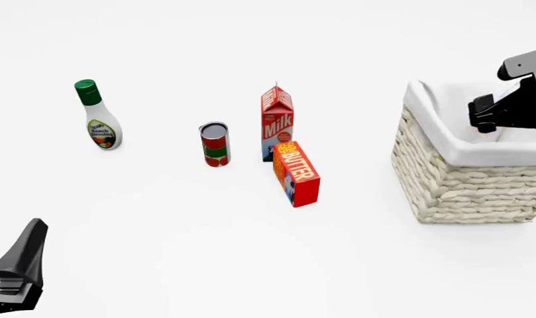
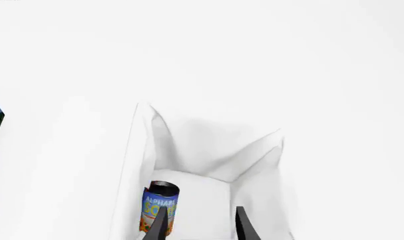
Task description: Pick the alphabet soup and place it in the basket.
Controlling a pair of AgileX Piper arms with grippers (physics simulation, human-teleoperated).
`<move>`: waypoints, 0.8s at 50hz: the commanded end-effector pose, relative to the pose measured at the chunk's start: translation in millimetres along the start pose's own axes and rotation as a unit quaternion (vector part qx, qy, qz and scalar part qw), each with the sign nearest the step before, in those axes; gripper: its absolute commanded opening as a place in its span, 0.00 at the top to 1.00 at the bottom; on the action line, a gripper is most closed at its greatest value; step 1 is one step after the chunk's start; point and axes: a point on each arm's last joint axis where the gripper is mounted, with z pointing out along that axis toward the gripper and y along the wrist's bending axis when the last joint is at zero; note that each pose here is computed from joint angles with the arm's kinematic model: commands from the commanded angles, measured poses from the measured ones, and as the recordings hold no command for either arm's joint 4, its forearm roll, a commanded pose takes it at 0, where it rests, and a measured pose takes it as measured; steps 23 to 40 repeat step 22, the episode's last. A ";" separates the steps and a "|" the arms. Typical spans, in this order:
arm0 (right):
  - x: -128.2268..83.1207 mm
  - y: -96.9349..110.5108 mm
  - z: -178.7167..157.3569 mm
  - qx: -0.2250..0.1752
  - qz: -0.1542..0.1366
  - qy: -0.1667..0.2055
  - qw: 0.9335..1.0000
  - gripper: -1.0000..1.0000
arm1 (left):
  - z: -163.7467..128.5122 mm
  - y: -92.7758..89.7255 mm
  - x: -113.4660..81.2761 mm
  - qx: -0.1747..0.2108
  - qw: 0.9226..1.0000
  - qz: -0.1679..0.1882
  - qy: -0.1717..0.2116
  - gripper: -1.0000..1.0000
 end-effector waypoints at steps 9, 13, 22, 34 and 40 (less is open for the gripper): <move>-10.2 10.4 -4.5 -0.014 0.013 -0.019 1.000 0.00 | 0.0 0.0 0.0 0.000 1.000 0.000 0.000 0.00; -22.6 49.8 -39.3 -0.072 0.039 -0.080 0.993 0.00 | 0.0 0.0 0.0 0.000 1.000 0.000 0.000 0.00; -23.0 66.5 -68.2 -0.109 0.111 -0.126 0.980 0.00 | 0.0 0.0 0.0 0.000 1.000 0.000 0.000 0.00; -23.0 66.5 -68.2 -0.109 0.111 -0.126 0.980 0.00 | 0.0 0.0 0.0 0.000 1.000 0.000 0.000 0.00; -23.0 66.5 -68.2 -0.109 0.111 -0.126 0.980 0.00 | 0.0 0.0 0.0 0.000 1.000 0.000 0.000 0.00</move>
